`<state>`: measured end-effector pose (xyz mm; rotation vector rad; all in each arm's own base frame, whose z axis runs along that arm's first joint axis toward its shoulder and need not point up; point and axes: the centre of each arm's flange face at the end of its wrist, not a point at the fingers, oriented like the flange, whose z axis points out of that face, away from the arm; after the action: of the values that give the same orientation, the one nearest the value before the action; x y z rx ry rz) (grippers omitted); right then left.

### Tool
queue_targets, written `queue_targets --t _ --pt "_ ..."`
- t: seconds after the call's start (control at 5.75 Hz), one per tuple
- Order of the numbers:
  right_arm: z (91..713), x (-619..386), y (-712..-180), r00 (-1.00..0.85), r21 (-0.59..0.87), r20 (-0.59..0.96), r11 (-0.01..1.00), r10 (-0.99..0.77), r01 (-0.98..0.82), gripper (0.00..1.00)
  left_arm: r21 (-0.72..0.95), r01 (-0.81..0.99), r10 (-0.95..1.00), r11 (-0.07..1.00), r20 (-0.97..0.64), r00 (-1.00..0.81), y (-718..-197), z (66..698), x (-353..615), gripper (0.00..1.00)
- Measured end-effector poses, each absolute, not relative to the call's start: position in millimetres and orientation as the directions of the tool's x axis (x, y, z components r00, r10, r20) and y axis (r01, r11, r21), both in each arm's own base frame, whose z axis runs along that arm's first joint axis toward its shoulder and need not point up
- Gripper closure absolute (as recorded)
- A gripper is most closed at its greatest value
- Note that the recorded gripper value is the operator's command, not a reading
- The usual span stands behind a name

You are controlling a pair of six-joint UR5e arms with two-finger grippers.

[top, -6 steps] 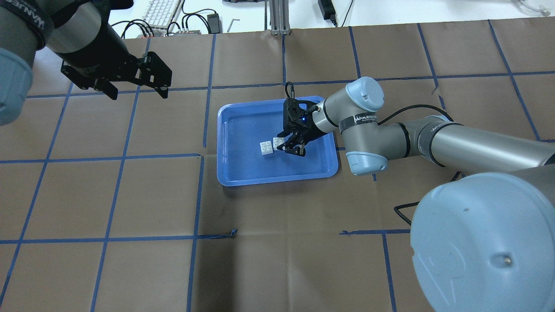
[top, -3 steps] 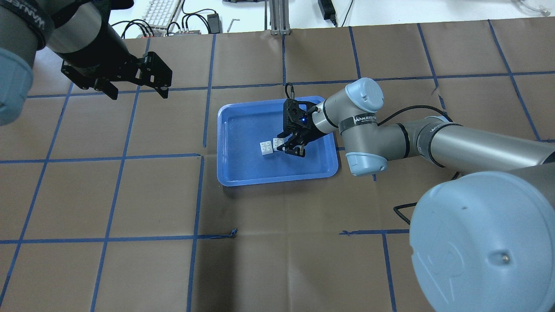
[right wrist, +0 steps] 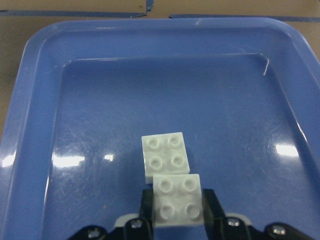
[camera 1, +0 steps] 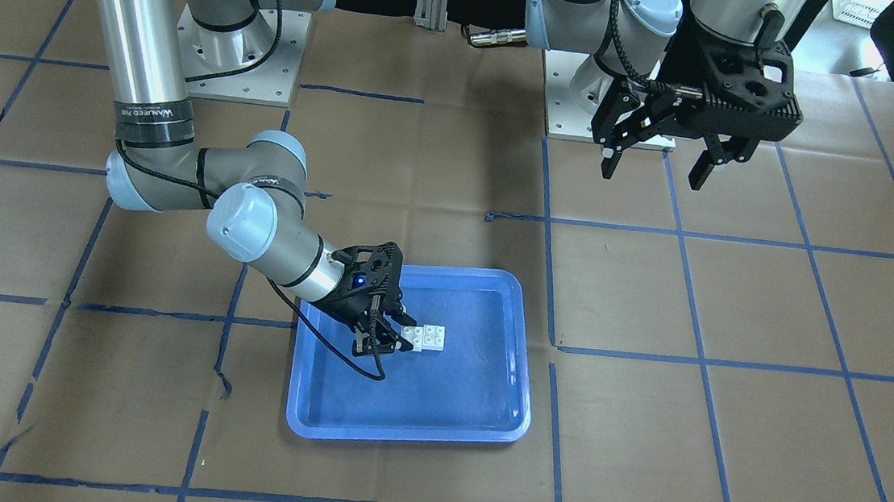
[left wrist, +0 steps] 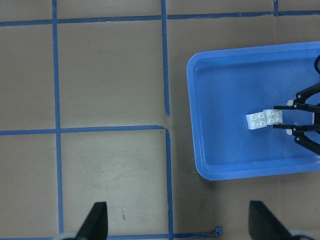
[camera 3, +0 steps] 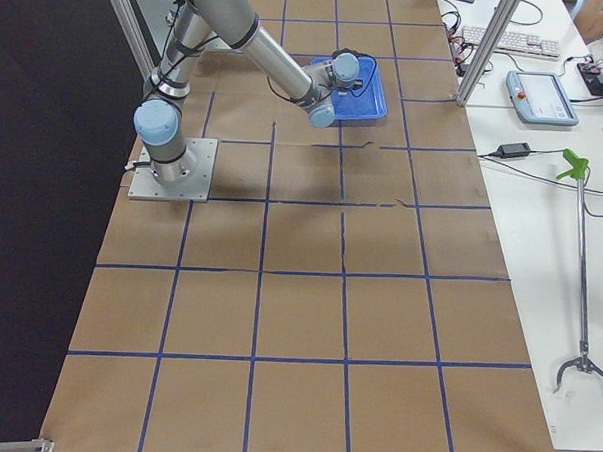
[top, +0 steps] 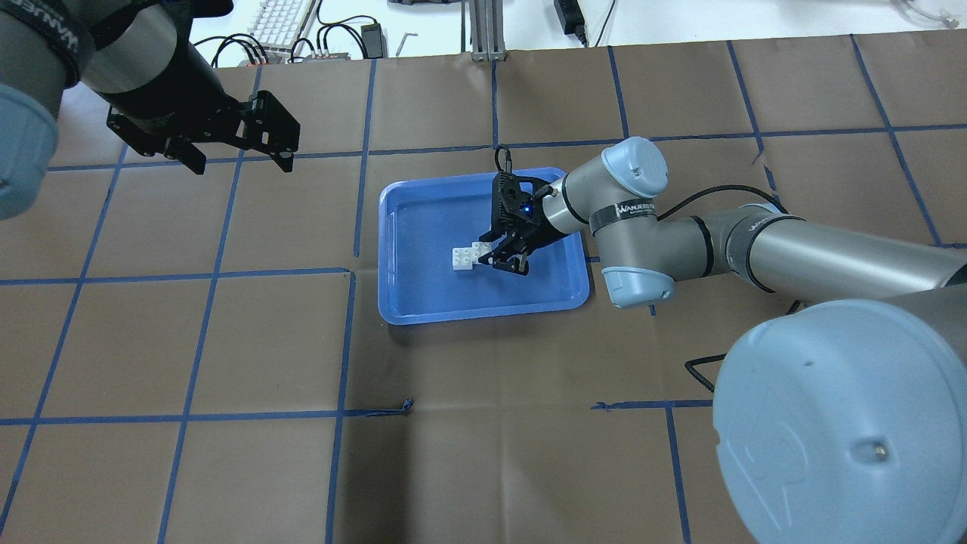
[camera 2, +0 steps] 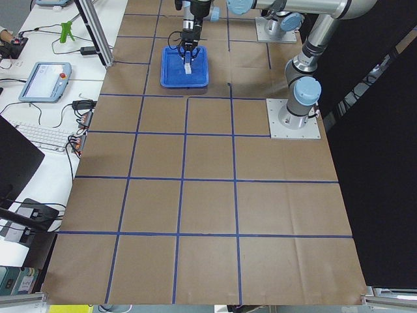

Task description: Assemble white blocks and place on blue tray

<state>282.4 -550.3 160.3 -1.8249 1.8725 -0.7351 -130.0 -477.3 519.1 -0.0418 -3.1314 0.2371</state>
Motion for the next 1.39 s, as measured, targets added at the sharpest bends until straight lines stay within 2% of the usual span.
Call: queue_targets --t 1.39 --pt "156.3 282.4 -546.9 -0.055 -0.637 0.04 0.017 -0.998 -0.771 0.76 -0.15 0.028 0.028 0.988 -0.002 -1.0 -477.1 519.0 -130.4 0.0"
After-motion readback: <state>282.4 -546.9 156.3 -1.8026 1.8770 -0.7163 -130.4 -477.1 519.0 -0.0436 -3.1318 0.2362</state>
